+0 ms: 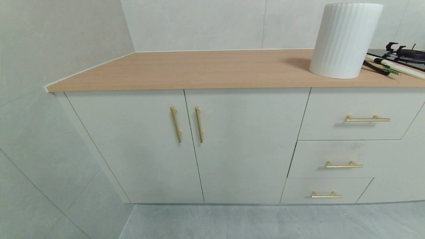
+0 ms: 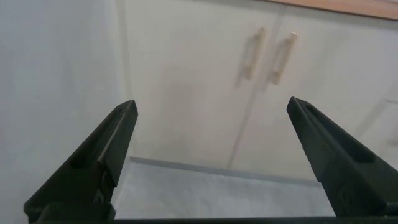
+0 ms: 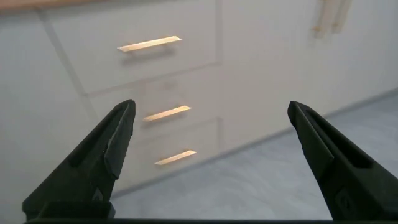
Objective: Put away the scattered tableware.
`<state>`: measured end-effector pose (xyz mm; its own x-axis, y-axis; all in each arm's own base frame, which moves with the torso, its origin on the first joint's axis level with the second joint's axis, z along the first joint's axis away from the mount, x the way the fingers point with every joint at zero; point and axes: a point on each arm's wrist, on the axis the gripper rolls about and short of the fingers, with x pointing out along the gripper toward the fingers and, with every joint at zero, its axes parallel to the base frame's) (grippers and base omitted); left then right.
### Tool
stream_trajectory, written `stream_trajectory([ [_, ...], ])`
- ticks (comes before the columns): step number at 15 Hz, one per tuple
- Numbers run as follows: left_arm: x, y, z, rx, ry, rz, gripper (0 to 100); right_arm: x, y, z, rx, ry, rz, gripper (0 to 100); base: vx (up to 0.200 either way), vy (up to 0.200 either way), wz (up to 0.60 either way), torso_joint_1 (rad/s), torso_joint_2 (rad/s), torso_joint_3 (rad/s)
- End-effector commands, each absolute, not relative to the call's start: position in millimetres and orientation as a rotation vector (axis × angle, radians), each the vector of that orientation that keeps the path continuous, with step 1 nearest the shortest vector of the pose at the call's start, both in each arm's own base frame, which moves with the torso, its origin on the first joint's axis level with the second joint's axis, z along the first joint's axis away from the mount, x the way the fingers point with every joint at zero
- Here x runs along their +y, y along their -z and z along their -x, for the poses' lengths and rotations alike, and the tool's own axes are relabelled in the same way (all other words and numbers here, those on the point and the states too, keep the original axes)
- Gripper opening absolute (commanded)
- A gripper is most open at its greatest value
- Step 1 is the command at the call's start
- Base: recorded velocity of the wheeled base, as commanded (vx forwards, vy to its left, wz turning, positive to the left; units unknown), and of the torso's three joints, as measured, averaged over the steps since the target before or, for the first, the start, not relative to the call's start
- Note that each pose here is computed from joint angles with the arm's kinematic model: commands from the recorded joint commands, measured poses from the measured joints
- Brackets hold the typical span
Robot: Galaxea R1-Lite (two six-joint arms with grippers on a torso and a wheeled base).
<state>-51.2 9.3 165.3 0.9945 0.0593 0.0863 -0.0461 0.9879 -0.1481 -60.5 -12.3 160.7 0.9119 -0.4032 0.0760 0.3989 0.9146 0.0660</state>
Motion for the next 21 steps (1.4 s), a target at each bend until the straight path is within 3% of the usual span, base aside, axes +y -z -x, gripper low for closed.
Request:
stream_trajectory([
  [1,4.1,-155.8,62.2,-0.152,-0.111,0.123,100,-9.9,-141.7,63.7,-0.091,0.472,-0.024,100,0.000,0.000,0.00,0.000,0.00,0.000],
  [2,2.5,-141.5,59.2,-0.117,-0.101,0.070,100,-9.7,-142.8,62.1,-0.119,0.465,-0.041,100,0.000,0.000,0.00,0.000,0.00,0.000],
  [4,3.7,-110.6,41.8,-0.018,-0.155,0.041,100,-8.4,-120.7,45.4,-0.092,0.394,-0.043,100,0.000,0.000,0.00,0.000,0.00,0.000],
  [6,2.9,-87.8,29.1,0.004,-0.121,0.041,100,-7.2,-99.6,31.3,-0.099,0.338,-0.037,100,0.000,0.000,0.00,0.000,0.00,0.000],
  [7,1.4,-80.4,22.9,-0.048,-0.054,0.035,100,-5.6,-90.3,24.5,-0.145,0.259,-0.030,100,0.000,0.000,0.00,0.000,0.00,0.000],
  [12,-1.2,-75.2,22.8,0.002,0.058,-0.026,100,-1.4,-75.7,22.7,-0.001,0.071,-0.018,100,0.000,0.000,0.00,0.000,0.00,0.000],
  [16,-1.2,-75.0,22.8,0.004,0.058,-0.031,100,-1.3,-75.7,22.7,0.000,0.064,-0.011,100,0.000,0.000,0.00,0.000,0.00,0.000],
  [18,-1.2,-75.0,22.8,0.003,0.058,-0.070,100,-1.1,-75.5,22.7,0.002,0.057,0.006,100,0.000,0.000,0.00,0.000,0.00,0.000],
  [21,-1.1,-75.0,22.8,0.004,0.057,-0.009,100,-0.9,-75.6,22.8,-0.001,0.041,0.009,100,0.000,0.000,0.00,0.000,0.00,0.000],
])
